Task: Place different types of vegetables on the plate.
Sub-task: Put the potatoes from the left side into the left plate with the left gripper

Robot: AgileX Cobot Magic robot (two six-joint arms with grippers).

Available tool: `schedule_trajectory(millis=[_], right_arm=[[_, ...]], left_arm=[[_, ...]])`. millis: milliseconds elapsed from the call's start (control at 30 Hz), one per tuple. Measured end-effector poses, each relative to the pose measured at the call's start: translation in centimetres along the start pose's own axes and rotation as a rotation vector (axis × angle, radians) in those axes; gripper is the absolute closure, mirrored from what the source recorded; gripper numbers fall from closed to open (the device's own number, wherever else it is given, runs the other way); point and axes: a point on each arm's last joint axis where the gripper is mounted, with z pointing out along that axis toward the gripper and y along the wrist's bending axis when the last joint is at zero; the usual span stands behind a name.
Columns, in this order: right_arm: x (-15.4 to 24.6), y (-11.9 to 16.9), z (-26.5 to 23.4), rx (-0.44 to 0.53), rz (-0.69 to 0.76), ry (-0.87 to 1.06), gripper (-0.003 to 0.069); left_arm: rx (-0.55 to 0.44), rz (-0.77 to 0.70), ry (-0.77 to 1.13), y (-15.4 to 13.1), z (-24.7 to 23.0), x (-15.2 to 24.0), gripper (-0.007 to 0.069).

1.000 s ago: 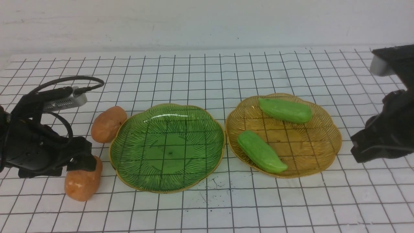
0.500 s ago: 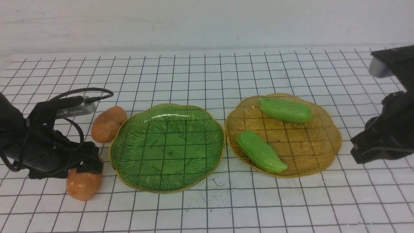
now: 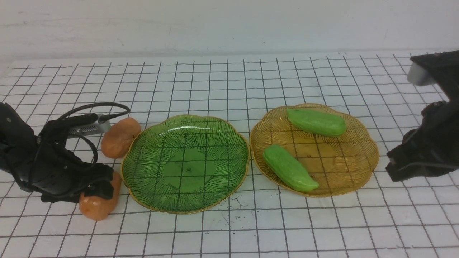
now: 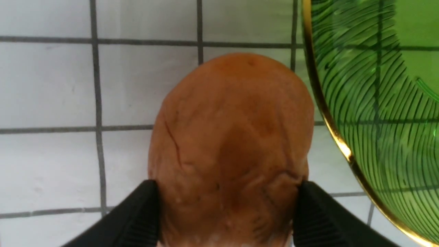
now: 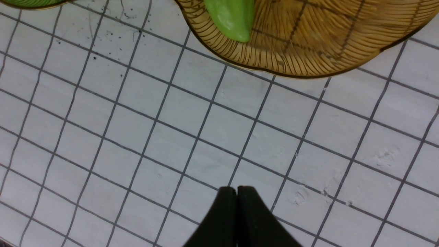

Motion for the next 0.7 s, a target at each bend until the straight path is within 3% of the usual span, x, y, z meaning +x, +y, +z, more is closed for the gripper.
schedule_trajectory(millis=[233, 400, 567, 700], right_arm=[[0.0, 0.0, 0.0, 0.0, 0.0, 0.0, 0.0674], [0.0, 0.0, 0.0, -0.004, 0.001, -0.001, 0.0674], [0.0, 0.1, 0.0, -0.007, 0.002, -0.001, 0.0674], [0.0, 0.1, 0.0, -0.007, 0.002, -0.001, 0.0674]], left_arm=[[0.023, 0.002, -0.036, -1.1, -4.5, -2.0, 0.0183], [0.159, -0.051, -0.117, -3.4, -9.8, -4.0, 0.0183], [0.29, -0.059, -0.138, -6.4, -10.0, -5.5, 0.0182], [0.335, -0.035, -0.091, -8.4, -7.9, -6.5, 0.0182]])
